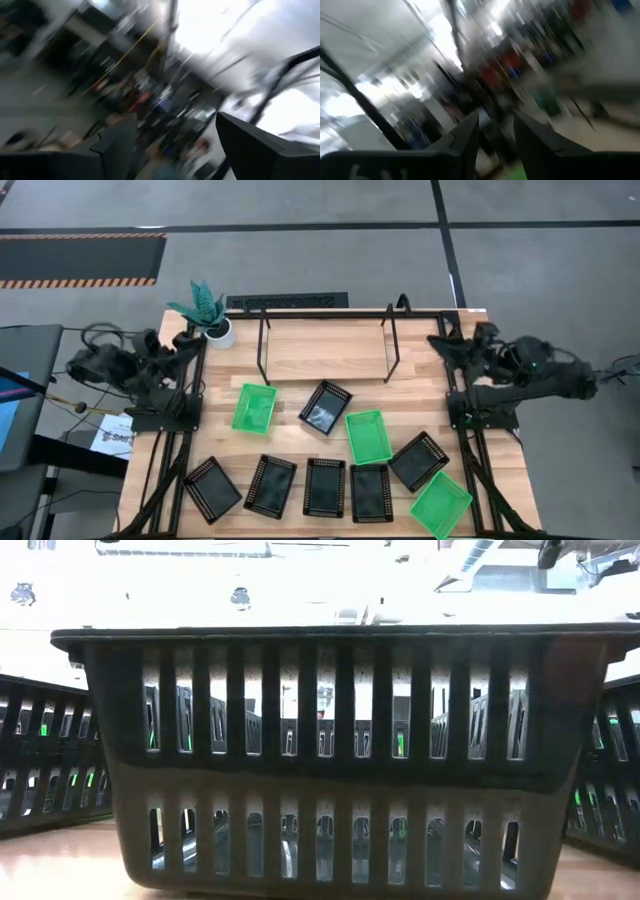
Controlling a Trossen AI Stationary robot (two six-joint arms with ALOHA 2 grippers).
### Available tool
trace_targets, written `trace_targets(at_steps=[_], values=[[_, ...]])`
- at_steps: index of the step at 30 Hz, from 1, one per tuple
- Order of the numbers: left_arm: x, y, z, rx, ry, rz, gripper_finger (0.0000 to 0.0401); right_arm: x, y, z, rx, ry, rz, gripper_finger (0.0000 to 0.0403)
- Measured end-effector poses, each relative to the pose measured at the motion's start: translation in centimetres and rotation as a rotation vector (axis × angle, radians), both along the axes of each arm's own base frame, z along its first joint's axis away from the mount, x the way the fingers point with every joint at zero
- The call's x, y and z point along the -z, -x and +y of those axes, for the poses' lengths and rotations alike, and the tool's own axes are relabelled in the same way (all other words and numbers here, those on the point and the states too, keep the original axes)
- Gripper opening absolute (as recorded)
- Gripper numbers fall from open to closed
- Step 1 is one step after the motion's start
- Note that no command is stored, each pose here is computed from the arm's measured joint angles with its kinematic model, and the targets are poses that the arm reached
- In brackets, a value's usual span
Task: Stack baskets on shelf by color
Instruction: Put the middle green bin on the shelf
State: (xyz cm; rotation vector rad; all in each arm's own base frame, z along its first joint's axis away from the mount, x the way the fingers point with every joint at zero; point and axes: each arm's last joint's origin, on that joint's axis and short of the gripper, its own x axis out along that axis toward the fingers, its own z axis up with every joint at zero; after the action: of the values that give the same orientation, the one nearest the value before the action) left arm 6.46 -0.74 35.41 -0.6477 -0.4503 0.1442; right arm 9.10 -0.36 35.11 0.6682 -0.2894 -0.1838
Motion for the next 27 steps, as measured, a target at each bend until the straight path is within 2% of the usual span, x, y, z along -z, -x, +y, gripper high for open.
trace_targets(at_steps=[4, 7, 11, 14, 18, 21, 27], values=[[-3.3, -1.1, -0.3, 0.003, 0.124, 0.267, 0.0261, -1.6, -2.2, 0.3, -0.036, -0.156, 0.374, 0.0147], [-4.6, -1.5, -0.5, -0.003, 0.199, 0.500, 0.0261, -1.8, -4.1, 0.7, -0.024, -0.289, 0.572, 0.0141], [-4.5, -1.7, -0.6, -0.055, 0.284, 0.787, 0.0261, 0.1, -7.9, 2.1, -0.014, -0.381, 0.805, 0.0134], [-3.6, -1.7, -0.7, -0.105, 0.363, 0.935, 0.0261, 2.9, -10.7, 3.3, 0.034, -0.491, 0.971, 0.0133], [-2.0, -1.3, -0.6, -0.197, 0.462, 1.049, 0.0261, 6.6, -13.4, 5.0, 0.112, -0.584, 1.177, 0.0141], [-0.9, -1.3, -0.5, -0.257, 0.514, 1.066, 0.0261, 9.0, -14.7, 6.1, 0.167, -0.602, 1.294, 0.0153], [1.5, -1.4, -0.6, -0.301, 0.518, 1.125, 0.0261, 11.0, -15.8, 7.2, 0.208, -0.617, 1.357, 0.0196]])
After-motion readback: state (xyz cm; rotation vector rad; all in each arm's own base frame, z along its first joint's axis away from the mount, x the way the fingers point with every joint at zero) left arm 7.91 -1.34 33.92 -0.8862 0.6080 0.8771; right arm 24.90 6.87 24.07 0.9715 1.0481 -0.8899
